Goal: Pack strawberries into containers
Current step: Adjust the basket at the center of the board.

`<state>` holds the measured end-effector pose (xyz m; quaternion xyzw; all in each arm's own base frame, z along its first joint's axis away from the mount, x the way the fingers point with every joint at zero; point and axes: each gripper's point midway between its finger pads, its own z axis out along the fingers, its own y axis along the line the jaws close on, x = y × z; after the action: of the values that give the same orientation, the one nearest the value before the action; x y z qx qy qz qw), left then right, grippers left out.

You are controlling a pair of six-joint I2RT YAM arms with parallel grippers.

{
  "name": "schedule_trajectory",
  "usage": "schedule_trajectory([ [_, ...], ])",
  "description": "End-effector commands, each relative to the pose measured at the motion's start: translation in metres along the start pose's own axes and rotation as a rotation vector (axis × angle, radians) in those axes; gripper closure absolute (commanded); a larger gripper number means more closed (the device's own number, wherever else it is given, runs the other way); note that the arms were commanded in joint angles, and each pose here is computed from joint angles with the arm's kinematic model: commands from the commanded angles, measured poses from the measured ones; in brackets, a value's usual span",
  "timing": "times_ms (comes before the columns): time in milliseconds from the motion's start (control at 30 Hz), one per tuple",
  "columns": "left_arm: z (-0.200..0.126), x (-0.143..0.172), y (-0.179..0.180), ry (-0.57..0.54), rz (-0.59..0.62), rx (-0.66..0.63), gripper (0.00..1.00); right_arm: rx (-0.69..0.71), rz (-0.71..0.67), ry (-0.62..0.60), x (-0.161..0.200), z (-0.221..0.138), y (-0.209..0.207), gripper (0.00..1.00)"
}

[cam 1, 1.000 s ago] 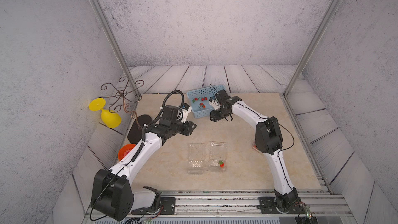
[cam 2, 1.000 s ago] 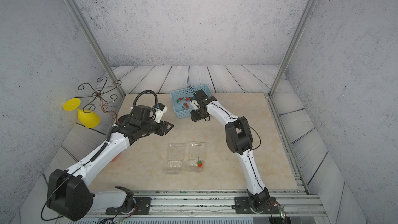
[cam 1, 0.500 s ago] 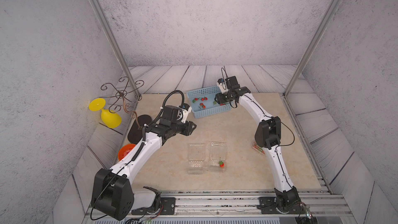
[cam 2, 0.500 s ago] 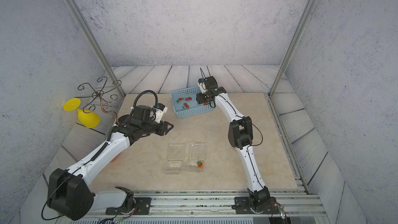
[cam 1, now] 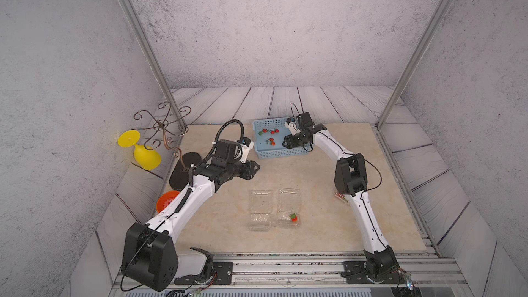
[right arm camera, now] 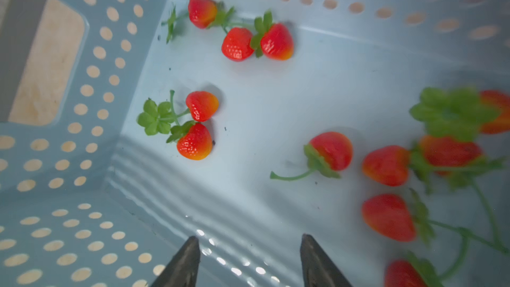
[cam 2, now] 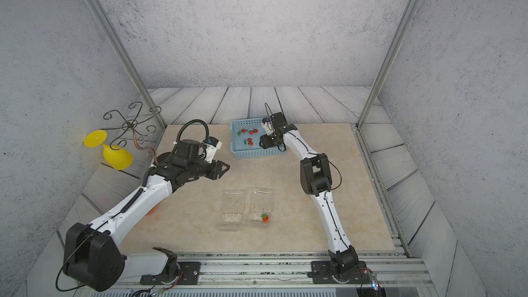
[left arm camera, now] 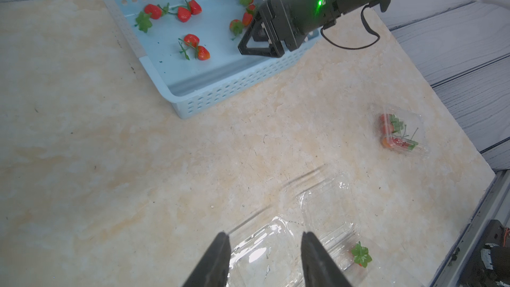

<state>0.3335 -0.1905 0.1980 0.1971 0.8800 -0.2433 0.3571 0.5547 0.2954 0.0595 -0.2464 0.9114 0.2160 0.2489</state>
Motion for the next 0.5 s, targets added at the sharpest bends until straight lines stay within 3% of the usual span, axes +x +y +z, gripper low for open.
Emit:
schedule_trajectory([
  [0, -0.002, -0.008, -0.001, -0.023, 0.012, 0.011, 0.54, -0.063, -0.023, 0.051, 0.013, -0.03, 0.023, 0.42],
  [467, -0.005, -0.012, -0.005, -0.04, 0.008, 0.028, 0.54, -0.063, -0.042, 0.036, 0.042, -0.099, 0.051, 0.44],
])
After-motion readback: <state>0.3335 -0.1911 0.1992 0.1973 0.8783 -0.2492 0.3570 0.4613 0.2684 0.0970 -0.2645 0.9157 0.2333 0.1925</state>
